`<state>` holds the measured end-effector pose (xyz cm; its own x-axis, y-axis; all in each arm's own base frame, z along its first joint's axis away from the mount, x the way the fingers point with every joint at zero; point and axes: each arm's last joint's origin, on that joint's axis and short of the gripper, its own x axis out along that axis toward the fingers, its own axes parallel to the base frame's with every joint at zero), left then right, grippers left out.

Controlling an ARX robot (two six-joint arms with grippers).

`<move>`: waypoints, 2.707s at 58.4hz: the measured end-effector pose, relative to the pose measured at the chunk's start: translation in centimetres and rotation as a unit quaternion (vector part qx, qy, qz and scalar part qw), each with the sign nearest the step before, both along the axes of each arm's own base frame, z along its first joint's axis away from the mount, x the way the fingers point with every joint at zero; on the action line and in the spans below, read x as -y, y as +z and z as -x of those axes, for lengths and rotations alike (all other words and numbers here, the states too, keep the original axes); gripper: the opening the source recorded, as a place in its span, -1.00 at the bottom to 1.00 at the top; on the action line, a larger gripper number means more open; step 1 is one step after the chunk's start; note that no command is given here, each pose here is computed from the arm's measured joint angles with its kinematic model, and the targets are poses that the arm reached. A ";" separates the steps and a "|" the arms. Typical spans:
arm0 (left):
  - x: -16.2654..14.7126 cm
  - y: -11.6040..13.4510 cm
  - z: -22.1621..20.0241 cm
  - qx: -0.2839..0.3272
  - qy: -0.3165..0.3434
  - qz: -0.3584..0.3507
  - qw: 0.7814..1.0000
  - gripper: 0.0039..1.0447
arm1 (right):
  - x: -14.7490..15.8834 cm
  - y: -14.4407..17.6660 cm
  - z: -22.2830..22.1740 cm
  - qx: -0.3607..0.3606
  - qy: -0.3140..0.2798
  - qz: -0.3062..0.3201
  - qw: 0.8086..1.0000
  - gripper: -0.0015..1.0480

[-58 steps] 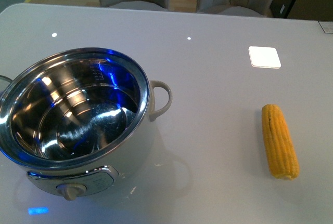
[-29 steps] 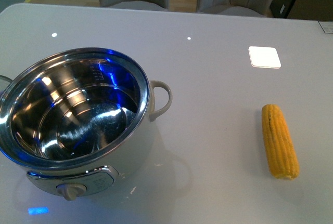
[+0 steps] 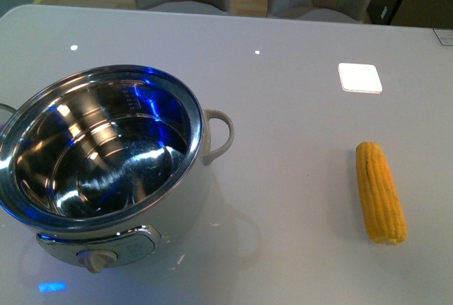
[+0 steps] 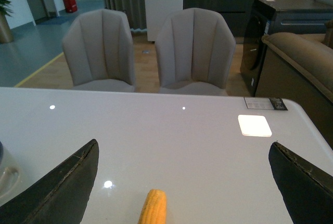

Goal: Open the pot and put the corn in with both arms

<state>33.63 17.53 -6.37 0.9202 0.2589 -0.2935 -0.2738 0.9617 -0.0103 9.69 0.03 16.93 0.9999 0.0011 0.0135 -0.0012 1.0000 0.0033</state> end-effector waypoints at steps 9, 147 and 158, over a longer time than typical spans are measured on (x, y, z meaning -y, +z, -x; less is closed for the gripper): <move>0.0 0.0 0.0 0.000 0.000 0.000 1.000 0.84 | 0.0 0.0 0.0 0.000 0.000 0.000 1.000 0.83; 14.8 22.8 17.8 0.144 -0.122 0.006 0.982 0.44 | 0.0 0.0 0.0 0.000 0.000 0.000 1.000 0.83; 15.8 22.8 19.1 0.142 -0.131 -0.015 0.981 -0.25 | 0.0 0.0 0.0 0.000 0.000 0.000 1.000 0.83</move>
